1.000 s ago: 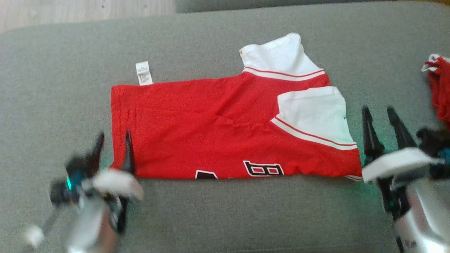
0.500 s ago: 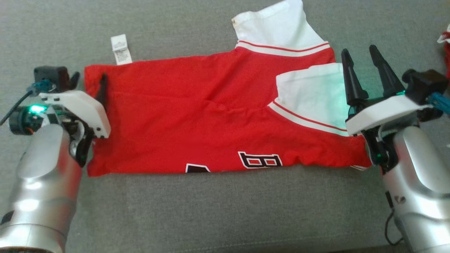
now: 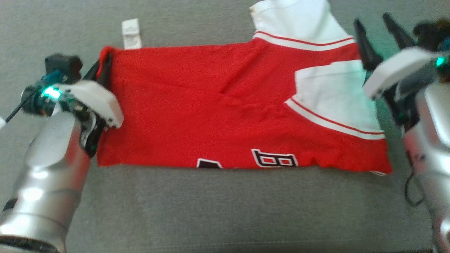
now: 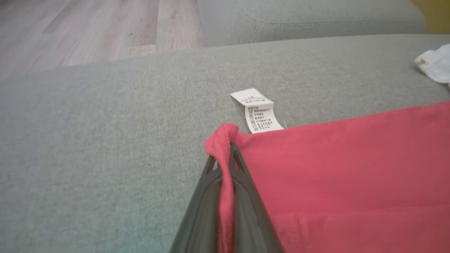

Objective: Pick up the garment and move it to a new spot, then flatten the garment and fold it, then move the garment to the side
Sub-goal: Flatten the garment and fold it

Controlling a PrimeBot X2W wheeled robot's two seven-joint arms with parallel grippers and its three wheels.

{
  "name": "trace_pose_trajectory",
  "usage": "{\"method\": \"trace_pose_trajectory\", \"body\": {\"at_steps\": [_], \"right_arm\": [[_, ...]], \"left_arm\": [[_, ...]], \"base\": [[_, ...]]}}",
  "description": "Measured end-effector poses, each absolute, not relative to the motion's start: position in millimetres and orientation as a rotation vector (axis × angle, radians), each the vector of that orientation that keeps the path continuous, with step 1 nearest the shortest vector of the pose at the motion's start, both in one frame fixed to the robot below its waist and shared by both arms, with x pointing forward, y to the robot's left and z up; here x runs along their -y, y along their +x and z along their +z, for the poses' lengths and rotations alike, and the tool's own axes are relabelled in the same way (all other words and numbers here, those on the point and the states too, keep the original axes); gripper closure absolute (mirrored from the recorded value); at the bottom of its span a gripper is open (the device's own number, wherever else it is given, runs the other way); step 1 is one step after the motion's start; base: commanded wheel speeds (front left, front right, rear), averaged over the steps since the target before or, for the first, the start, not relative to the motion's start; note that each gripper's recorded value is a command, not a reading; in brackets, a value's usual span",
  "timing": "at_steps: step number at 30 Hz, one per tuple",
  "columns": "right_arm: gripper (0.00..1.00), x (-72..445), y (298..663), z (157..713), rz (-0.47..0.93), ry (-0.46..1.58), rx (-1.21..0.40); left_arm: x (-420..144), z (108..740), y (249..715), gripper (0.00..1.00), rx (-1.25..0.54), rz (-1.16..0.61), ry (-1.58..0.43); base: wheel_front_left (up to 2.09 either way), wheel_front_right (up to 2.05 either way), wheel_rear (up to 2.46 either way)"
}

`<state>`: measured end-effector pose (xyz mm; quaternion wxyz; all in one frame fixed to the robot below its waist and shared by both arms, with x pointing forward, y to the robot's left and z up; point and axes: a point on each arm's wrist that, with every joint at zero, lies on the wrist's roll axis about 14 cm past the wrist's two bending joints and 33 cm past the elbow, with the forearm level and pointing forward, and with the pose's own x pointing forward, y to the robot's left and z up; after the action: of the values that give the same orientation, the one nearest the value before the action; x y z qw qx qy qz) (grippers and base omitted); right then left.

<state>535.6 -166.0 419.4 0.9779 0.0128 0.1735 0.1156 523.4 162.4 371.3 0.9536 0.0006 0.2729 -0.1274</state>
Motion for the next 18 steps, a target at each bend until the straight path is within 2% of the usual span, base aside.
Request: {"method": "trace_pose_trajectory", "body": {"at_steps": [6,9,14,18], "right_arm": [[0.00,144.5,588.7,417.4,0.274,-0.014,-0.449],[0.00,130.4,605.0,409.9,0.297,-0.018,-0.491],[0.00,114.2,621.6,387.7,0.318,-0.032,-0.575],[0.00,110.6,621.0,362.2,0.317,-0.049,-0.660]], "left_arm": [[-158.1,399.8,541.3,1.00,-0.439,-0.279,0.007],[-156.6,397.7,539.2,1.00,-0.436,-0.282,0.002],[-158.3,386.4,534.3,1.00,-0.450,-0.275,-0.009],[-159.2,381.5,534.2,1.00,-0.456,-0.275,-0.009]], "base": [[0.00,0.00,0.00],[0.00,0.00,0.00],[0.00,0.00,0.00],[0.00,0.00,0.00]]}}
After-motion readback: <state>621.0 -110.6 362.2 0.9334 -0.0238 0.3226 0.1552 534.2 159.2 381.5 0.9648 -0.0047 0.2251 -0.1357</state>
